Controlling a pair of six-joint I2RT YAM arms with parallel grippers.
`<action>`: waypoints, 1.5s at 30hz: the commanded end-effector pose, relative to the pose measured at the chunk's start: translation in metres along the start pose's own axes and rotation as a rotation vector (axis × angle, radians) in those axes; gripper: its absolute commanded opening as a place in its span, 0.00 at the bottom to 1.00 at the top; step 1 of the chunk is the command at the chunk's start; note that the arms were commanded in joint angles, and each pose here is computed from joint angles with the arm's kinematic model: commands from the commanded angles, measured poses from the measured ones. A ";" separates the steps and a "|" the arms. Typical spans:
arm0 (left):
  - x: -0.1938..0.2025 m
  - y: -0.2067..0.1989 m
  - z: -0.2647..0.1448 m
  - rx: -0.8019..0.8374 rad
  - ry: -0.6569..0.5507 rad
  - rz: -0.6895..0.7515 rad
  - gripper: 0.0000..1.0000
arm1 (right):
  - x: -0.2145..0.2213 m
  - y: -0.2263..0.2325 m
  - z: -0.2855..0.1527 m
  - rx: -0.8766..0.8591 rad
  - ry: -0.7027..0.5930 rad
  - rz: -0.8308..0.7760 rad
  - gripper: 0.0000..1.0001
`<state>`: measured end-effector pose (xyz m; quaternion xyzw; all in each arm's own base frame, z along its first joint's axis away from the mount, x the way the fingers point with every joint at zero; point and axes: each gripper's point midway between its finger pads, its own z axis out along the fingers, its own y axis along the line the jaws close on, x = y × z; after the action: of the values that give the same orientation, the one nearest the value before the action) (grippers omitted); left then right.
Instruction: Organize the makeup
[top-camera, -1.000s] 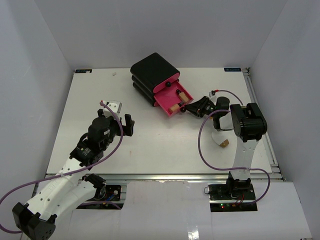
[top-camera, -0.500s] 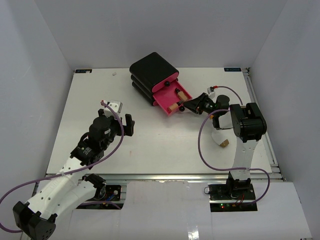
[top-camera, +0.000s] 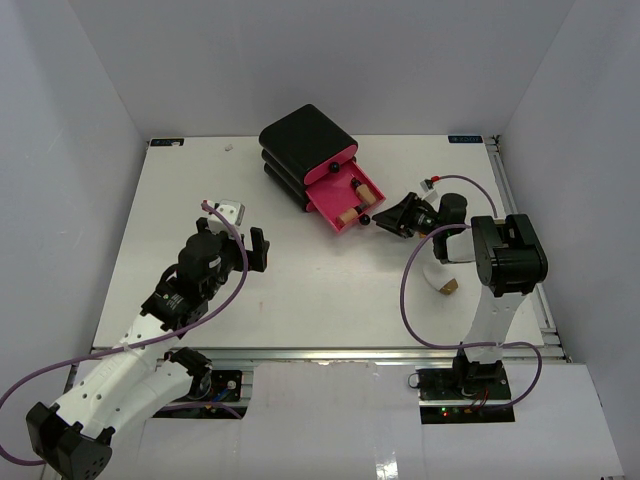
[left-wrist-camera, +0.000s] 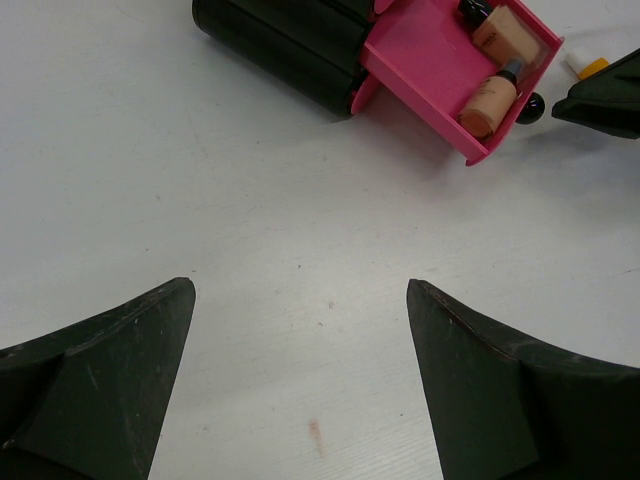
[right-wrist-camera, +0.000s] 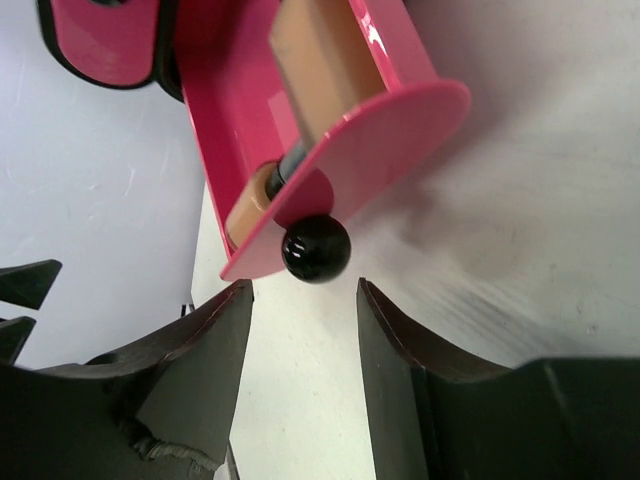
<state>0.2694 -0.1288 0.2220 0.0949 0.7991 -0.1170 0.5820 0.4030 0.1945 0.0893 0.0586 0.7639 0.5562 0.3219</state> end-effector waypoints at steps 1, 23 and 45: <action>-0.004 -0.001 -0.001 0.011 -0.018 -0.001 0.98 | 0.012 -0.010 -0.002 0.014 0.028 -0.030 0.52; -0.001 0.000 0.002 0.007 -0.008 -0.001 0.98 | 0.016 0.001 0.016 -0.097 0.054 -0.003 0.52; -0.001 0.001 0.002 0.007 -0.007 -0.001 0.98 | 0.004 0.004 0.034 -0.116 0.053 0.007 0.41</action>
<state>0.2707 -0.1285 0.2206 0.0947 0.8005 -0.1176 0.5800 0.4076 0.2186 0.0715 0.0532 0.7532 0.5930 0.2798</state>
